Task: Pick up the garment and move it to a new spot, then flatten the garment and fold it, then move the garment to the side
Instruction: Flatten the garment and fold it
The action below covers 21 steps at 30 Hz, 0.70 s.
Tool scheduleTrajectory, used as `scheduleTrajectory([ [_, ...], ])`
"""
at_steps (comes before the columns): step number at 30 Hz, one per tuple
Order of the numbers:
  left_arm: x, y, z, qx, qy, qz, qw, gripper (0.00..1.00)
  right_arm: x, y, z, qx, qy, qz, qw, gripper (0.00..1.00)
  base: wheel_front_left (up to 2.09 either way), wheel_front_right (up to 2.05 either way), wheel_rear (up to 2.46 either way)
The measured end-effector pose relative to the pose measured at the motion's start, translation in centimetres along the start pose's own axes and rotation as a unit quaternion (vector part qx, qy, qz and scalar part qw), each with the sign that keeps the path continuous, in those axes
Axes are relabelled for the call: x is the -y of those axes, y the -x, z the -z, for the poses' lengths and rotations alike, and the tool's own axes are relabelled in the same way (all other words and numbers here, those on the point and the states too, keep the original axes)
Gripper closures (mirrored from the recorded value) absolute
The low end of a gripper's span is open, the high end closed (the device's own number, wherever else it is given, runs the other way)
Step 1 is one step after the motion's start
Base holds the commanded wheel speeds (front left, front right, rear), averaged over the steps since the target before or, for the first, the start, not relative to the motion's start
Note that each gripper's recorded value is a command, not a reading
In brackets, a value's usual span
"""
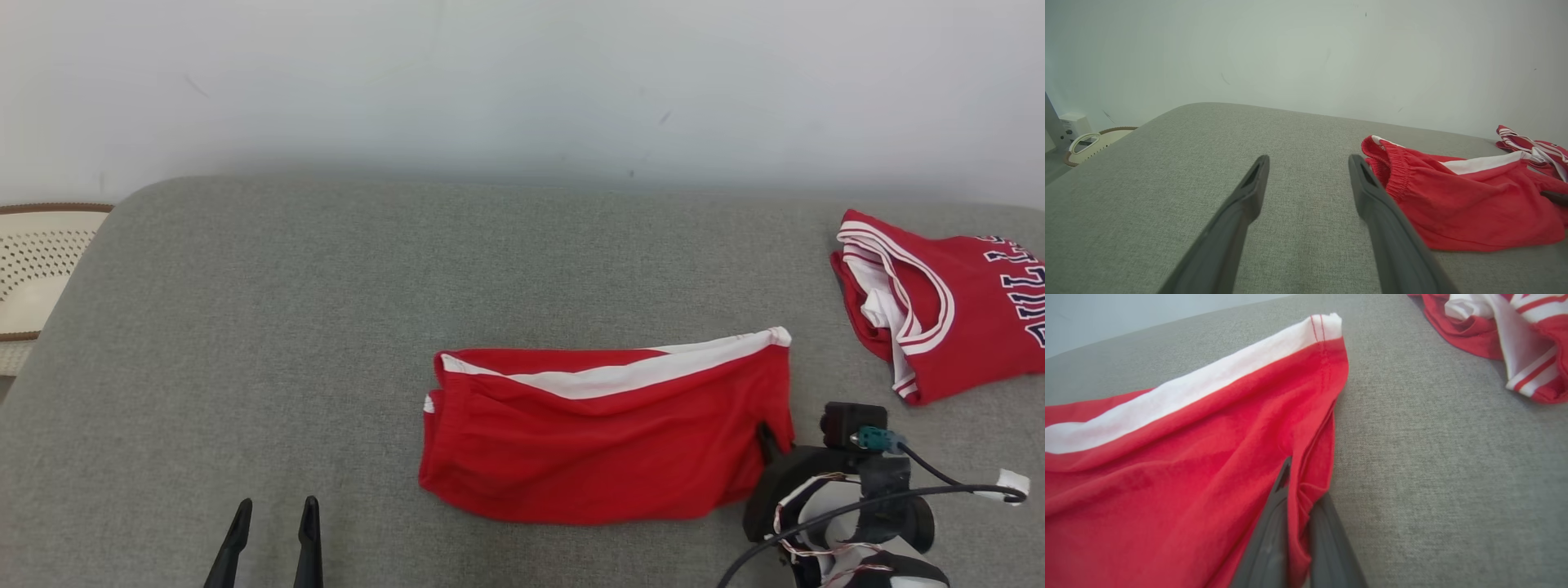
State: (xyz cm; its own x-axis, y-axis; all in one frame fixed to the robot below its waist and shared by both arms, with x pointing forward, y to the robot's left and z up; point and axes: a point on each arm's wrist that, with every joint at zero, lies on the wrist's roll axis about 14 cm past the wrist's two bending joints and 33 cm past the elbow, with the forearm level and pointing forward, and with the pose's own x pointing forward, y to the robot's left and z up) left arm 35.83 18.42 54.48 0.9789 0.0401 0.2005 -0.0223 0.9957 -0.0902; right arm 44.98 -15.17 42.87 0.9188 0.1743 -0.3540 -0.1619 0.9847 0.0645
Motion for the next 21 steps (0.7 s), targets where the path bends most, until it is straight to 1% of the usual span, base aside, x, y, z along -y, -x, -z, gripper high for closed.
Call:
scheduleTrajectory([
  [5,0.3,-0.1,0.1,0.000,0.004,0.004,1.000,0.00,1.2,0.5,0.2,0.005,0.012,0.007,1.000,1.00,0.00,0.00,0.00],
  [6,0.5,-0.2,0.1,-0.001,0.005,0.007,1.000,0.00,1.3,0.5,-0.6,0.019,0.017,0.006,1.000,1.00,0.00,0.00,0.00],
  [8,0.7,-0.2,0.1,-0.001,0.006,0.009,1.000,0.00,1.0,0.5,-1.5,0.034,0.020,0.000,0.999,1.00,0.00,0.00,0.00],
  [10,0.8,-0.2,0.1,-0.001,0.006,0.011,1.000,0.00,-0.1,0.3,-2.7,0.055,0.009,-0.013,0.998,1.00,0.00,0.00,0.00],
  [11,0.8,-0.2,0.1,-0.001,0.006,0.011,1.000,0.00,-0.1,0.3,-2.7,0.055,0.009,-0.013,0.998,1.00,0.00,0.00,0.00],
  [16,1.0,0.1,0.0,0.000,0.007,0.013,1.000,0.00,-5.1,0.2,-4.7,0.095,0.012,-0.078,0.992,1.00,0.00,0.00,0.00],
  [21,0.5,0.5,-0.1,0.000,0.007,0.006,1.000,0.00,-10.0,1.1,-6.2,0.128,0.021,-0.148,0.980,1.00,0.00,0.00,0.00],
])
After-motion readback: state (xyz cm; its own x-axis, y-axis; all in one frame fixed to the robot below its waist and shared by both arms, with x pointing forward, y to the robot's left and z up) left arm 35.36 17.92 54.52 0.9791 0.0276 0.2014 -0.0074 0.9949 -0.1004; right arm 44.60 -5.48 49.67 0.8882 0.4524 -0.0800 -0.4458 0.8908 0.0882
